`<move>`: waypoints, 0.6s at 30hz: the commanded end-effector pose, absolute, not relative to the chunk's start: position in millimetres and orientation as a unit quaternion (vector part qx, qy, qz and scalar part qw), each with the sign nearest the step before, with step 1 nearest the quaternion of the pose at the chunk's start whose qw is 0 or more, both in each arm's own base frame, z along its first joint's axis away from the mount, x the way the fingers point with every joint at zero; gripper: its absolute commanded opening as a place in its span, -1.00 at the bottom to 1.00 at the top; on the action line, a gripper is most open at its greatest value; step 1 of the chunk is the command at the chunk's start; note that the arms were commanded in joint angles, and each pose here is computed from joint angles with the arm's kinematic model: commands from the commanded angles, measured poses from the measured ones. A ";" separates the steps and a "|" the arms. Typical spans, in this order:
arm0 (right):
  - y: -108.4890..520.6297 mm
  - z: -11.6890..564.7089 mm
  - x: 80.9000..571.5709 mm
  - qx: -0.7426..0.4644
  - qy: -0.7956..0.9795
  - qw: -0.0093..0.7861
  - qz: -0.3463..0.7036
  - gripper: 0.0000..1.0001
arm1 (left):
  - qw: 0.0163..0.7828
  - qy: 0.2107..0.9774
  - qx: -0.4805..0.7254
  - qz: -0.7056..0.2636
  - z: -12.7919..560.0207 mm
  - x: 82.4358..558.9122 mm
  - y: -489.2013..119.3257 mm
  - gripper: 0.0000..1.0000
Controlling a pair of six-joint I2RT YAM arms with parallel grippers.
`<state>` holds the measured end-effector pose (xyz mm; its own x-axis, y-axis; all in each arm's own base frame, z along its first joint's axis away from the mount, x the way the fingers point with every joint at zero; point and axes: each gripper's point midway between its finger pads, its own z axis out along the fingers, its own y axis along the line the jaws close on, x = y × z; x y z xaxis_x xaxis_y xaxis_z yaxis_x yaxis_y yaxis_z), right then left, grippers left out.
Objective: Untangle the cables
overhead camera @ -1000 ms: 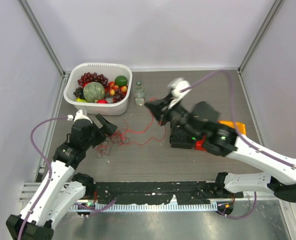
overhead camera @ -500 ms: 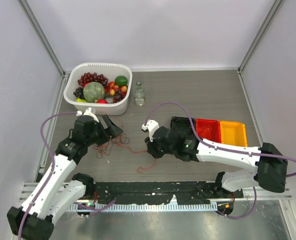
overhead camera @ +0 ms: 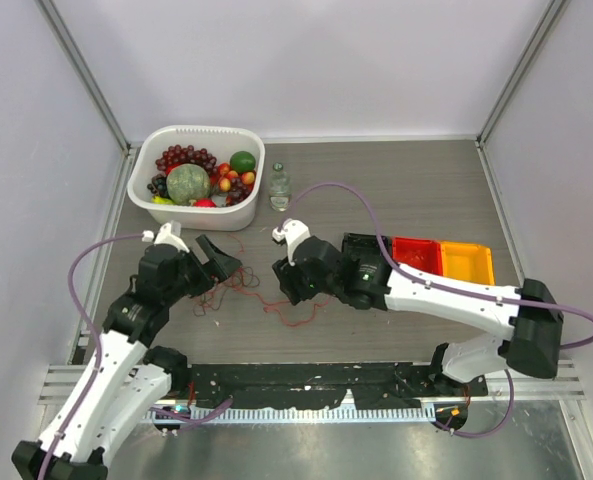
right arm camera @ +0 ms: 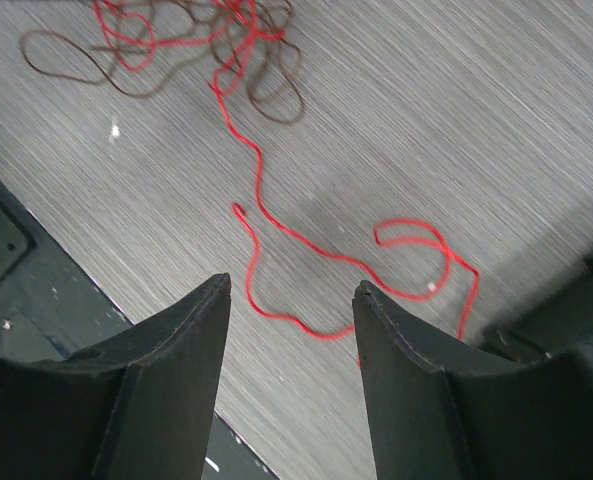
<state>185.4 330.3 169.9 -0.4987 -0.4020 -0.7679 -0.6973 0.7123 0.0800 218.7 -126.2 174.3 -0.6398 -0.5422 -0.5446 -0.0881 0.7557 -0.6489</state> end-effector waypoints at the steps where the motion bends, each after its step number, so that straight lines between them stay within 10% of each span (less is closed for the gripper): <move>1: 387.3 172.6 190.8 -0.344 0.812 0.390 0.264 0.15 | 0.423 0.826 -0.224 -0.297 185.4 217.8 -111.4 0.79; 18: 457.9 60.9 223.5 -0.395 0.782 0.408 0.257 0.12 | 0.438 0.804 -0.193 -0.352 212.2 182.1 -115.2 0.82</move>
